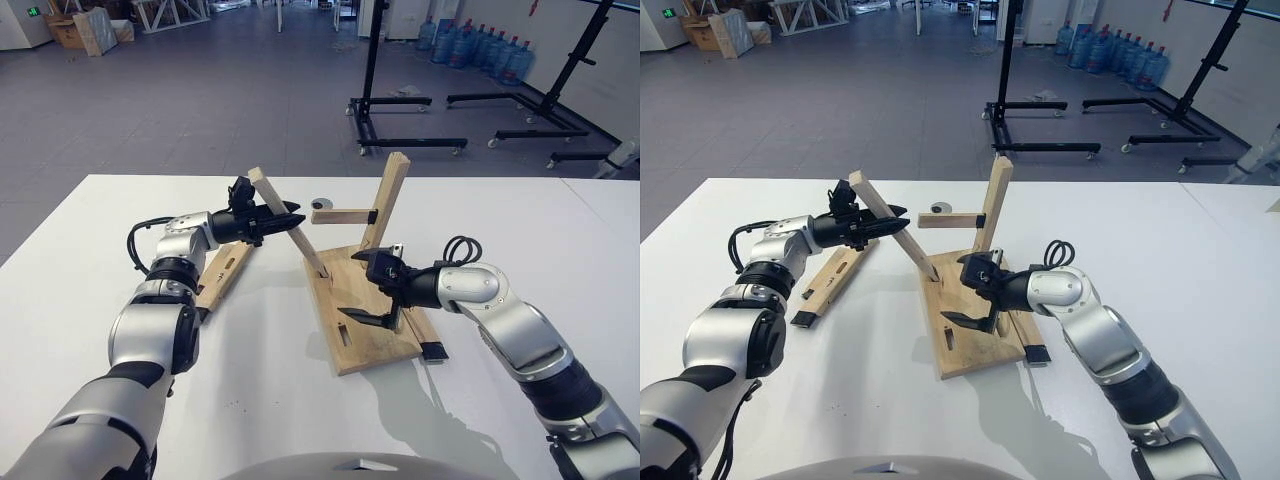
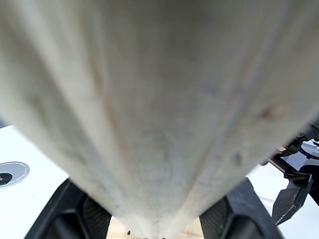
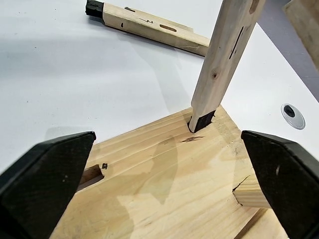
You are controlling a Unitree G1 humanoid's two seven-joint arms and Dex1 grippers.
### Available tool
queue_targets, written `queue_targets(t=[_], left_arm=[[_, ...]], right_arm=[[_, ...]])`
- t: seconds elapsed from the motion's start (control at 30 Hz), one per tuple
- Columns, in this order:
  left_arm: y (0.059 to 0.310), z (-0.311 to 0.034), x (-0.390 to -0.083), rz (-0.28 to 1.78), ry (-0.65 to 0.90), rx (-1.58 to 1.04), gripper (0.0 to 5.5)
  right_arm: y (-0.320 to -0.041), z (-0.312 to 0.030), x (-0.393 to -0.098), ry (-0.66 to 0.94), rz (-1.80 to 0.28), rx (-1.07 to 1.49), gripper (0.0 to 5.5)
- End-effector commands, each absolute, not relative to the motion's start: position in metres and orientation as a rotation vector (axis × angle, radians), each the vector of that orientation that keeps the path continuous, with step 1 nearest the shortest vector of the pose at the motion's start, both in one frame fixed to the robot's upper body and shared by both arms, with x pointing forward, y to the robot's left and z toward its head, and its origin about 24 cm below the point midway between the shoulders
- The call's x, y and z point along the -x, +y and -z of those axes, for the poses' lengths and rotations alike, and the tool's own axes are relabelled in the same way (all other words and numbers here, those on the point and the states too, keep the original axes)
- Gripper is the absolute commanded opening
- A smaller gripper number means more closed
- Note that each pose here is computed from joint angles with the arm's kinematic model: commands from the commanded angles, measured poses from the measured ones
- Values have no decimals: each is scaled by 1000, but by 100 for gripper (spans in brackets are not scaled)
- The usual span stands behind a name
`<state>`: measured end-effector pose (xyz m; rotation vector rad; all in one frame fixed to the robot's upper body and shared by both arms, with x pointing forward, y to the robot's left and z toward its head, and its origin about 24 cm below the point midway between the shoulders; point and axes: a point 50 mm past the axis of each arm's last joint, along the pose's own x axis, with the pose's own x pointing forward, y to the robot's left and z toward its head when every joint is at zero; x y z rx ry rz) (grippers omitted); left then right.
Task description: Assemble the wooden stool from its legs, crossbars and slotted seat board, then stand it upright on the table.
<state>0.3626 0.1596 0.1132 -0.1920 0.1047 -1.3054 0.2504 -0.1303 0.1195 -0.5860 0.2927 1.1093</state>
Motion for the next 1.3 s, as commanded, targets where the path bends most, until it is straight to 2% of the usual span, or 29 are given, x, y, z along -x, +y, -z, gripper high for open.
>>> queue_targets(t=[0.03, 0.33, 0.6, 0.9, 1.03, 1.3], left_arm=[[162, -119, -364, 1325, 141, 151, 202], [162, -113, -363, 1342, 213, 74, 202], [155, -100, -360, 1377, 338, -18, 202], [151, -106, -367, 1314, 340, 62, 202], [146, -111, -366, 1370, 334, 96, 202], [135, -103, -359, 1471, 330, -37, 202]], right_arm=[[-129, -120, -249, 294, -1106, 579, 540], [-128, -121, -251, 292, -1104, 579, 540], [-127, -121, -251, 287, -1104, 576, 540], [-123, -121, -250, 280, -1103, 569, 540], [-122, -122, -250, 275, -1101, 566, 540], [-119, -119, -248, 279, -1108, 560, 540]])
